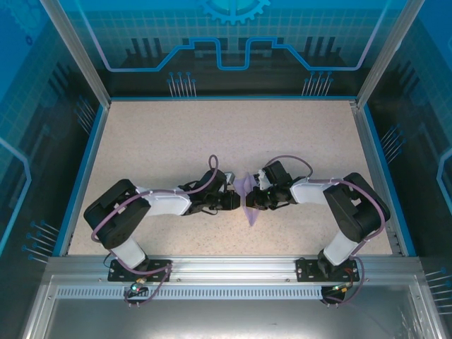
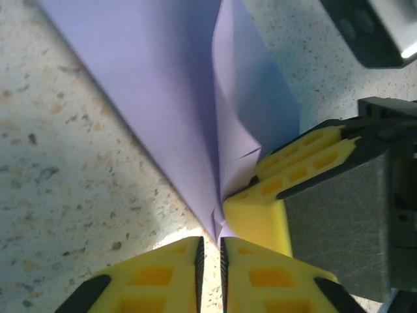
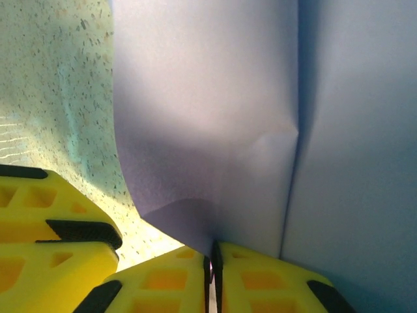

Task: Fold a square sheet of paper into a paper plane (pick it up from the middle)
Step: Fourth fold the wing at the center of the table.

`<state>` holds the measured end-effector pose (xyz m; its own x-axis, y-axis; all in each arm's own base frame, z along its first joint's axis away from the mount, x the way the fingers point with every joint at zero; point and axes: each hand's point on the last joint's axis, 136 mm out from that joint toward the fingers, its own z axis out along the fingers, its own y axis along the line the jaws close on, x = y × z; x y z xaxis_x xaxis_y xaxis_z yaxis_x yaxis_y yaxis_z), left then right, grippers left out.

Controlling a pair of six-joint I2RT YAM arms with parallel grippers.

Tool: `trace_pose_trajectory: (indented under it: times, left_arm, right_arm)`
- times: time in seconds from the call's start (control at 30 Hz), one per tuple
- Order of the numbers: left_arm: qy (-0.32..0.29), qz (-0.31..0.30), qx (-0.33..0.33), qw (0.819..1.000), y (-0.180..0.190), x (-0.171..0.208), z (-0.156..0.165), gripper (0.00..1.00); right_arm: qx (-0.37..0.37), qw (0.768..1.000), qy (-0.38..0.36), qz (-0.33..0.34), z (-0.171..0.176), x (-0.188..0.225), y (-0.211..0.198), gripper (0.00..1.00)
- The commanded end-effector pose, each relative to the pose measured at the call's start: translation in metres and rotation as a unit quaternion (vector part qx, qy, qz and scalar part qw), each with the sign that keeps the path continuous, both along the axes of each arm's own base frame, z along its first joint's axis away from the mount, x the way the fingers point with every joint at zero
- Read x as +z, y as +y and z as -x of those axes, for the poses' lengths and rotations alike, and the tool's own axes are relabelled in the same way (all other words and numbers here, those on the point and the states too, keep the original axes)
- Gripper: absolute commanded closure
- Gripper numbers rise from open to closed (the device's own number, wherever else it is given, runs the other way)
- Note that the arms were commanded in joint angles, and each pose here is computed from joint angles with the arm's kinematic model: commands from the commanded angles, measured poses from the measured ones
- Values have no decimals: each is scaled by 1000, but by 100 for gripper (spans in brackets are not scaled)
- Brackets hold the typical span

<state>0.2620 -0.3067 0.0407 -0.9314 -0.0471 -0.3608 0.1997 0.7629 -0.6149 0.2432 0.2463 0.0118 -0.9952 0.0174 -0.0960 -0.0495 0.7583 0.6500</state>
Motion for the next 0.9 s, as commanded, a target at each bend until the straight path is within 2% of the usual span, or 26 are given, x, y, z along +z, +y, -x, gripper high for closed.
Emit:
trace_pose_trajectory:
  times: [0.0, 0.07, 0.17, 0.43, 0.67, 0.87]
  left_arm:
    - [-4, 8, 29, 1000, -3, 14, -16, 77]
    - [-2, 3, 41, 999, -1, 15, -20, 75]
    - [0, -3, 59, 998, 3, 15, -27, 68]
    - [33, 3, 68, 997, -1, 5, -35, 61]
    - [55, 9, 71, 996, -4, -5, -38, 60]
    - [71, 11, 63, 995, -8, -14, -36, 66]
  right_arm:
    - [19, 1000, 18, 17, 14, -16, -1, 85]
    - [22, 999, 18, 18, 15, -16, -2, 84]
    - [29, 999, 15, 24, 17, -18, -2, 81]
    - [36, 999, 14, 25, 21, -22, -2, 75]
    - [38, 999, 12, 24, 22, -23, -2, 74]
    - [37, 999, 10, 26, 22, -22, -3, 73]
